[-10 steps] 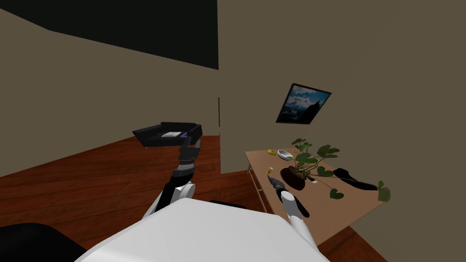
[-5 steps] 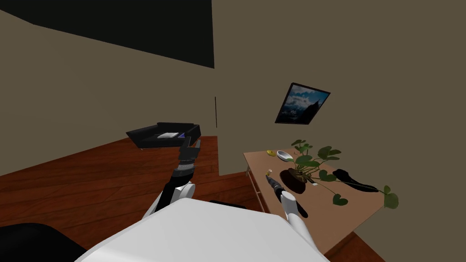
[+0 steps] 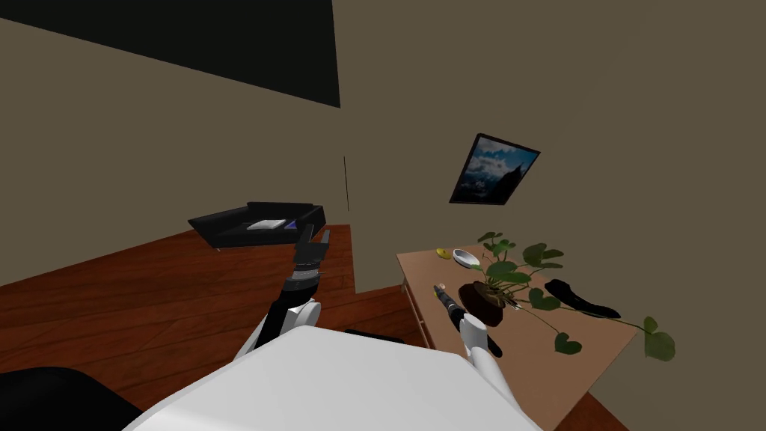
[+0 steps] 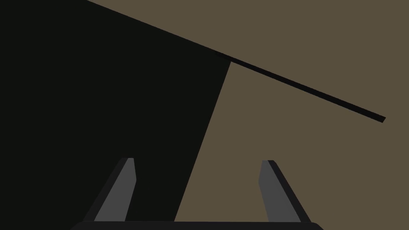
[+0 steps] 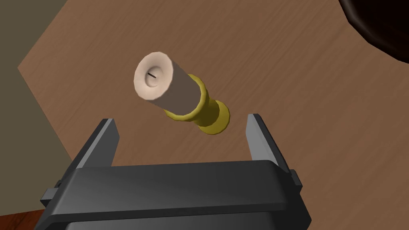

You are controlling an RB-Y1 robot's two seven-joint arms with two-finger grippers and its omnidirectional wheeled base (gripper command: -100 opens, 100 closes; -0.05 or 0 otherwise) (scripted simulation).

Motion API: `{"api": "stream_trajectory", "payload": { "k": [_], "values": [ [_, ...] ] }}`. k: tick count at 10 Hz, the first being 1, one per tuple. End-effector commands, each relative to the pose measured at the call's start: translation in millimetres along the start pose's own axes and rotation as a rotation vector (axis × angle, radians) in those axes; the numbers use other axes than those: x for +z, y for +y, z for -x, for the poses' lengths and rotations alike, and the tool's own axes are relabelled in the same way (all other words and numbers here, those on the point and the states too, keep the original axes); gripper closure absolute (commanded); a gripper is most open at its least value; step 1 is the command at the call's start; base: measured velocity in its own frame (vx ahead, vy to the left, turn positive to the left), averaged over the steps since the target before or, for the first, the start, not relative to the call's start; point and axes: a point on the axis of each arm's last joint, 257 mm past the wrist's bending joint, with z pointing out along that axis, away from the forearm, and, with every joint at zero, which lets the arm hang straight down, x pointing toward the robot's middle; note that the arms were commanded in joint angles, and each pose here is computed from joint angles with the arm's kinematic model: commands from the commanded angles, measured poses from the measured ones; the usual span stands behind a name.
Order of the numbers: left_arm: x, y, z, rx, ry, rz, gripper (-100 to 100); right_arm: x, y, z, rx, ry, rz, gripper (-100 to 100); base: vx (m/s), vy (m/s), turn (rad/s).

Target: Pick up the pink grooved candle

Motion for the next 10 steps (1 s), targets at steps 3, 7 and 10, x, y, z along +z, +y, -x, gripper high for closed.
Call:
{"api": "stream_trajectory", "payload": {
  "k": [3,7,10],
  "values": [
    [0.0,0,-0.1,0.0,0.0,0.0,0,5.5,-23,13,-0.027,-0.03,-0.042,-100,0.037,-0.017,-0.113],
    [0.0,0,0.0,0.0,0.0,0.0,0,13.2,-68,39,-0.09,-0.084,-0.125,-100,0.08,0.003,-0.268],
    [0.0,0,0.0,0.0,0.0,0.0,0,16.0,-93,45,-0.107,-0.098,-0.171,-100,0.102,0.01,-0.334]
  ]
}}
